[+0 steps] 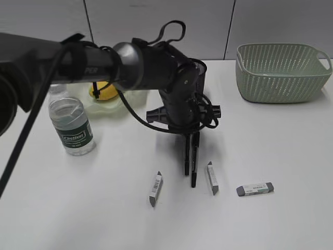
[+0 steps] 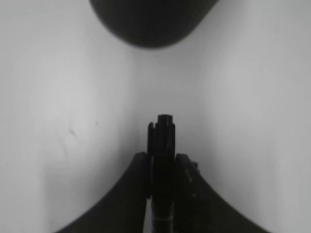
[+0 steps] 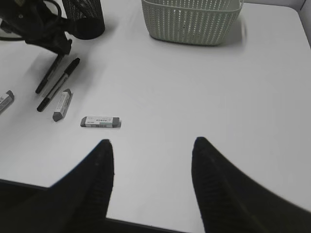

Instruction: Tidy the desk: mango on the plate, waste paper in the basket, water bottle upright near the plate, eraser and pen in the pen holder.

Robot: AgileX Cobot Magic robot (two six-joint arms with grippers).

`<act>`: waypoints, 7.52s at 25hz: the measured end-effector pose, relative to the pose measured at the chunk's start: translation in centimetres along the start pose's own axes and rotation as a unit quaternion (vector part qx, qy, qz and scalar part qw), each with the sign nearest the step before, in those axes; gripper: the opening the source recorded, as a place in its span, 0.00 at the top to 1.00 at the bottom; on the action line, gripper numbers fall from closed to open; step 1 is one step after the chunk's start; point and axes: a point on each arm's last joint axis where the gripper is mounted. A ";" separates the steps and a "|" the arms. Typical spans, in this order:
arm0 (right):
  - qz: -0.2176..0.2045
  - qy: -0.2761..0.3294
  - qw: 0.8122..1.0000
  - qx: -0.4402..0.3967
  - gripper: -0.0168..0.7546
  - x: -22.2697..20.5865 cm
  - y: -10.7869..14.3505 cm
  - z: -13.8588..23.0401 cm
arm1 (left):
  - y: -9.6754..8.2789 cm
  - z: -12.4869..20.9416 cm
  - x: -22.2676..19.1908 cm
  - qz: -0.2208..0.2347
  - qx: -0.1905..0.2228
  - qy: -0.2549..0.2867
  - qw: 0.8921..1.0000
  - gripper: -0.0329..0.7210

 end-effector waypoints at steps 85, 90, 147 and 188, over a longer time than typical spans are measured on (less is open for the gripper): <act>0.000 0.000 1.000 -0.001 0.44 0.0 0.0 0.0 | 31.8 17.1 35.2 0.060 -0.174 -0.204 0.961 0.64; 0.000 -0.001 1.000 -0.001 0.44 0.0 0.0 0.0 | 34.1 19.5 35.0 0.099 -0.162 -0.250 0.949 0.64; -0.136 0.457 0.876 -0.072 0.48 -39.7 10.2 -5.9 | 34.6 21.3 35.4 0.015 -0.060 -0.367 0.928 0.53; -0.133 0.021 0.991 0.007 0.85 -35.8 9.7 -19.6 | 34.6 21.3 35.4 0.016 -0.060 -0.367 0.928 0.53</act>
Point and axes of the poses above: a point on each arm's last joint axis where the gripper is mounted, x pointing back along that axis away from the gripper, y along the wrist's bending axis when the last joint is at zero, z = x × y, and after that the axes turned 10 degrees about x, right-handed
